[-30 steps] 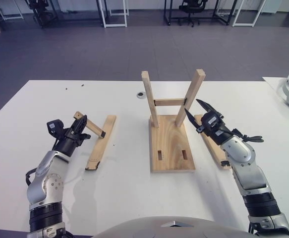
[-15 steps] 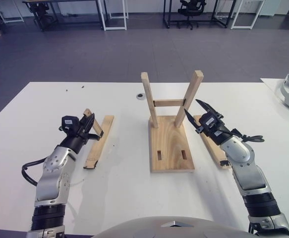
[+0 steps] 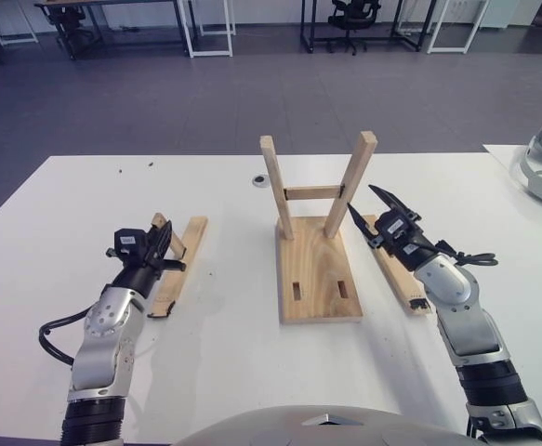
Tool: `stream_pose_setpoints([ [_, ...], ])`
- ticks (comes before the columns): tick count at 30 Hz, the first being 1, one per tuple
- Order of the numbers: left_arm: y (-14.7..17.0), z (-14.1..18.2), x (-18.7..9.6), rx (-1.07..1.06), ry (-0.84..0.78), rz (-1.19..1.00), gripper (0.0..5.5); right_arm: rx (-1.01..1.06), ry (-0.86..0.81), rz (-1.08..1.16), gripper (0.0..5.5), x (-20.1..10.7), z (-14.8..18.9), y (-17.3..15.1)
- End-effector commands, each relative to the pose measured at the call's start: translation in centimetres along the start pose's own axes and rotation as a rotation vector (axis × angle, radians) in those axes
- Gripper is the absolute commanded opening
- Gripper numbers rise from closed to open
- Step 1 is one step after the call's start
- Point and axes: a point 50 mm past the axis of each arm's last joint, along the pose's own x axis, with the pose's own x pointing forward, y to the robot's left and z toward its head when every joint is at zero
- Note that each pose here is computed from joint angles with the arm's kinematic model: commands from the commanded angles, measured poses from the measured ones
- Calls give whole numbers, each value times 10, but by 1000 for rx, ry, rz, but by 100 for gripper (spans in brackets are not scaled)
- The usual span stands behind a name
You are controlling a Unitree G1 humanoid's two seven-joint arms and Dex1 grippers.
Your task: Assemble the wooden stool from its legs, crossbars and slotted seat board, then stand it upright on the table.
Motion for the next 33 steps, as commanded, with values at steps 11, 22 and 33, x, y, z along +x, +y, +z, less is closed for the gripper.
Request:
stream_pose_setpoints([
  [11,14,-4,-7,52,302,-147,253,-29,-12,-19,253,4,5,-1],
  [22,7,-23,-27,83,571,-159,300,-17,-2,-20,253,2,4,7],
  [33,10,-4,-12,37,319,-196,205,458,-86,-18,253,12,24,-10],
])
